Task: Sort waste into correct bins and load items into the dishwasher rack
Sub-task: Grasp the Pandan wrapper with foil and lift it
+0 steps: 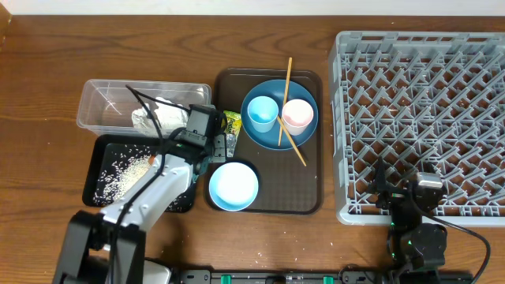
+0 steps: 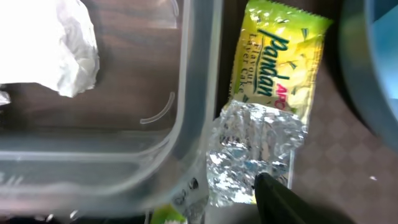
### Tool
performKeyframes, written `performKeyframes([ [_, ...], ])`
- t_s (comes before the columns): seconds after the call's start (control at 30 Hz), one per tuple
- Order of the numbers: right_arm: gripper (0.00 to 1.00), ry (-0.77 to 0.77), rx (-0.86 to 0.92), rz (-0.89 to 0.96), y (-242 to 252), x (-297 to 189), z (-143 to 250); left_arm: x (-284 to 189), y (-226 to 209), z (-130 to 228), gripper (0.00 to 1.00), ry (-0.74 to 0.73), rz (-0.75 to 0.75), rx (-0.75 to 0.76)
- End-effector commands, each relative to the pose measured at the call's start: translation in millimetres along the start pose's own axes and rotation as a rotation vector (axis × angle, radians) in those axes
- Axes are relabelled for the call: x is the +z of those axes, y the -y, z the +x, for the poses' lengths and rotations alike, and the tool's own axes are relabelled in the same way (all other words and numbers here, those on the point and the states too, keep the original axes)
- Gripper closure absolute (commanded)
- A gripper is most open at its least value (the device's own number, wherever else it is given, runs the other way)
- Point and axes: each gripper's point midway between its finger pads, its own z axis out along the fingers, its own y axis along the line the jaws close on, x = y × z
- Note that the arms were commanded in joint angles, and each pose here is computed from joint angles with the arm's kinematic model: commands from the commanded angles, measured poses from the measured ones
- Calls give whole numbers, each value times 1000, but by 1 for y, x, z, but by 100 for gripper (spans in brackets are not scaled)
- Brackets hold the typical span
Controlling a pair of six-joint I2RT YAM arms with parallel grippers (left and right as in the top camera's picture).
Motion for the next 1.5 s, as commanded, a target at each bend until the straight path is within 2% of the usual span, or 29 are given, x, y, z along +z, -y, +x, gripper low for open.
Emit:
performKeyframes([
  [0.0, 1, -6, 3, -13, -3, 0, 2, 6, 0, 5, 44, -17, -1, 10],
  [0.23, 1, -6, 3, -13, -3, 0, 2, -8, 1, -1, 66, 12, 8, 7],
  [0.4, 1, -6, 3, -13, -3, 0, 2, -18, 0, -3, 93, 29, 14, 5],
  [0.8, 1, -6, 3, -13, -3, 0, 2, -20, 0, -4, 94, 29, 16, 5],
  [0.97, 1, -6, 3, -13, -3, 0, 2, -41, 3, -9, 94, 65, 47, 0],
  [1.1, 1, -6, 3, -13, -3, 0, 2, -81, 6, -31, 94, 200, 94, -25],
  [1.27, 1, -6, 3, -13, -3, 0, 2, -144, 6, -66, 94, 442, 150, -57],
  [1.37, 1, -6, 3, -13, -3, 0, 2, -169, -11, -77, 94, 545, 88, -93],
  [1.47, 1, -6, 3, -13, -3, 0, 2, -175, -31, -81, 94, 588, -12, -145],
])
